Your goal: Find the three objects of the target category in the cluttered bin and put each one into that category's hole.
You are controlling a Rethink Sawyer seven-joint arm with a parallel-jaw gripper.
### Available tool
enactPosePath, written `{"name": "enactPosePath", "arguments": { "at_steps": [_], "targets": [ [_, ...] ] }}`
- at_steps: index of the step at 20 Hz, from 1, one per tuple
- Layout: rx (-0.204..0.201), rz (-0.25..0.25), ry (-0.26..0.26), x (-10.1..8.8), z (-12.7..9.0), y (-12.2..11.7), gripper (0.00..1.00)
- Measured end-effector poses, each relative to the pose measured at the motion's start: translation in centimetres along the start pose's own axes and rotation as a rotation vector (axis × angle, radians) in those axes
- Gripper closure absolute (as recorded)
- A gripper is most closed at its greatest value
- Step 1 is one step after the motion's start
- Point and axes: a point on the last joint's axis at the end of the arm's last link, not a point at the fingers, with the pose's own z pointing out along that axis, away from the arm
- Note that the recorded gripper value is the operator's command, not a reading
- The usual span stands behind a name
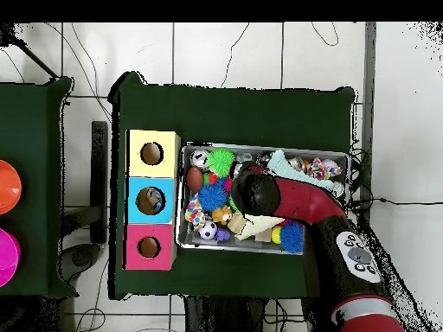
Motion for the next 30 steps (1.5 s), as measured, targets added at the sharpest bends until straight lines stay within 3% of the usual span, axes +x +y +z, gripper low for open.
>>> {"name": "enactPosePath", "arguments": {
  "at_steps": [12,30],
  "targets": [
    [-0.012,0.011,0.041,1.5,2.5,-0.1,0.00],
    [0.002,0.050,-0.014,-1.6,2.4,-3.0,0.00]
  ]
}}
